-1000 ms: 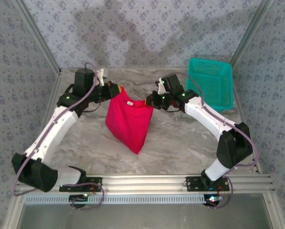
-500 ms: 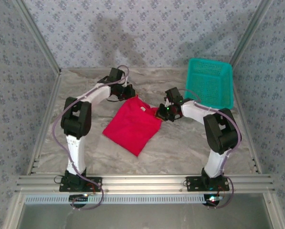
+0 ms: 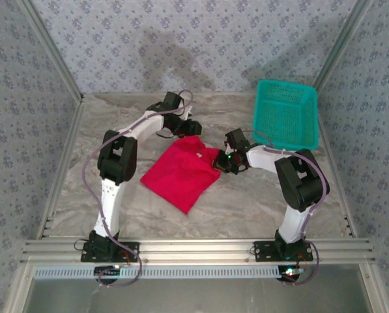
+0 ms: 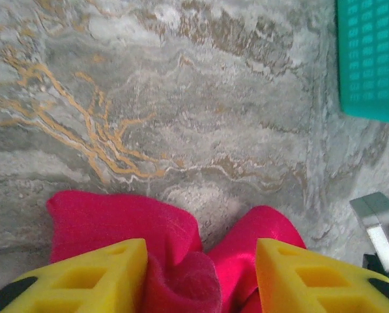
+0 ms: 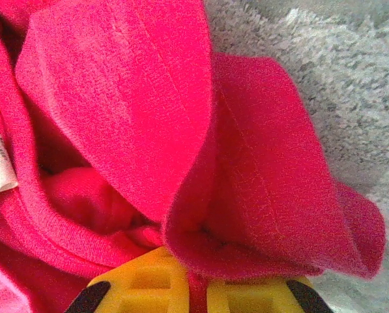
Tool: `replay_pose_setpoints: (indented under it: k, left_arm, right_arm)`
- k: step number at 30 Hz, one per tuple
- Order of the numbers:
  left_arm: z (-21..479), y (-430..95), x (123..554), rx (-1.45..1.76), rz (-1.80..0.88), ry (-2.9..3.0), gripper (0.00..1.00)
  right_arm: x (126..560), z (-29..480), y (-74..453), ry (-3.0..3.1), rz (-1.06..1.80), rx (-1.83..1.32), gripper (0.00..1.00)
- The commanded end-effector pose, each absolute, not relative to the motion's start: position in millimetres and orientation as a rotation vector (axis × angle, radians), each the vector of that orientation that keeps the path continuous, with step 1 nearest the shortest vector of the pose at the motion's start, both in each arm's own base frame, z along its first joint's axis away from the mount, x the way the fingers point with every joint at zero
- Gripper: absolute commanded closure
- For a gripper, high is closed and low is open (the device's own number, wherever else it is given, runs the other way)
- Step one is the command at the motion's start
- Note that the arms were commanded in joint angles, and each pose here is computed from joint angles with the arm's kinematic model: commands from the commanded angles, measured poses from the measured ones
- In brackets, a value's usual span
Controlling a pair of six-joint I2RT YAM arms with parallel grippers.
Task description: Fold the inside-out t-shirt
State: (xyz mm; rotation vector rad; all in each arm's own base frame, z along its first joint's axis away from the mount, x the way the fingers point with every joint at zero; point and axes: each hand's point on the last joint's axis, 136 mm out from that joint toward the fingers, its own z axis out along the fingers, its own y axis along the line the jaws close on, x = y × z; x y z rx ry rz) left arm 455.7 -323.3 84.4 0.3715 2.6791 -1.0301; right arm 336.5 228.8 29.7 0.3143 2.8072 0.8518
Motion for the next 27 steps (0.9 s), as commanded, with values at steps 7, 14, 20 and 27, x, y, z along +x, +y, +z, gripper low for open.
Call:
replay_pose_setpoints:
  k: [7,14,20,27]
  left_arm:
    - [41,-331,423,0.53,-1.031,2.852,0.27]
    - [1,-339,396,0.632,-0.929,2.971,0.2]
    - [-42,-325,356,0.741,-0.709,3.098,0.44]
    - [-56,-311,335,0.78,-0.493,3.135,1.0]
  right_arm:
    - [326,39,212,2.821,0.777,0.32,1.0]
    - [332,53,210,2.779,0.805,0.325,1.0]
    - [328,54,203,2.765,0.798,0.341,1.0]
    - [319,48,187,2.756,0.794,0.39,1.0]
